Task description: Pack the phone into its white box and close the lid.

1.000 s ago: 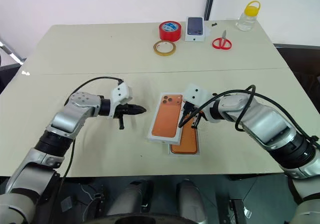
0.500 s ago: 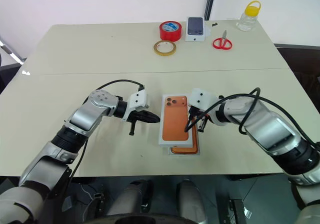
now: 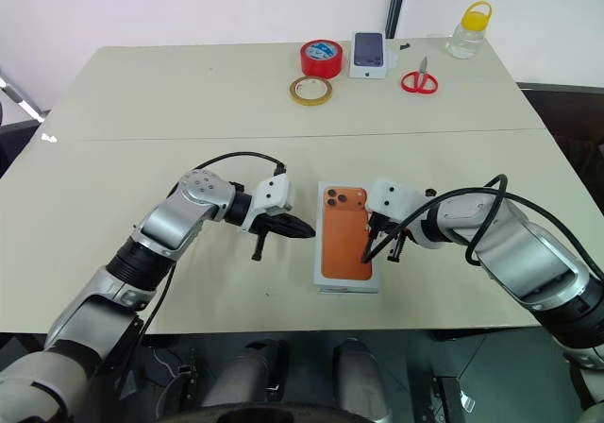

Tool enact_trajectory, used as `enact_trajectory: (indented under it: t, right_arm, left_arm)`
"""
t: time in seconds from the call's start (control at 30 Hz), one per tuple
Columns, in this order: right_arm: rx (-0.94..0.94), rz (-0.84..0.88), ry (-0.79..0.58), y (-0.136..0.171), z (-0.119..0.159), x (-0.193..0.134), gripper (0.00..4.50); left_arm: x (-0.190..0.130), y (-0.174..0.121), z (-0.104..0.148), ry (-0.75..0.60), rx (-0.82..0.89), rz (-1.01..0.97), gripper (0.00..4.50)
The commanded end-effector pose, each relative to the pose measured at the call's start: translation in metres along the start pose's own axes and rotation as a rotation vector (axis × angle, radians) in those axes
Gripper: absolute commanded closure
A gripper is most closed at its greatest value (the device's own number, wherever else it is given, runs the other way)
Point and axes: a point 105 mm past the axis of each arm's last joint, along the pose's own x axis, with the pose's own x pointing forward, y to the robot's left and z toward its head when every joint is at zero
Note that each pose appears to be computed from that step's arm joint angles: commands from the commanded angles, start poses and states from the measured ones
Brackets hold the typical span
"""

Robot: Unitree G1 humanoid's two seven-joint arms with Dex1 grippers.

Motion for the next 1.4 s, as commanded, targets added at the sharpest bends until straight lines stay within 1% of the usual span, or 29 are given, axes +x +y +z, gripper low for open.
enact_trajectory:
  t: [0.03,0.47,0.8,1.0,1.4]
  right_arm:
    - [-0.053,0.026,-0.065,0.008,0.016,-0.004,4.47]
    - [-0.058,0.045,-0.054,0.015,0.013,-0.008,4.47]
    - [-0.052,0.061,-0.051,0.021,0.011,-0.006,4.47]
    - [-0.054,0.07,-0.059,0.025,0.015,-0.005,4.47]
    - [-0.041,0.023,-0.047,0.013,0.012,-0.005,4.47]
  left_arm:
    - [0.007,-0.005,0.019,-0.033,0.072,-0.029,4.5]
    - [0.009,-0.015,0.013,-0.007,0.076,-0.074,4.5]
    - [0.008,-0.011,0.005,0.017,0.066,-0.054,4.5]
    - [0.006,-0.006,0.005,0.015,0.059,-0.025,4.5]
    - [0.006,0.004,0.011,-0.017,0.054,0.018,4.5]
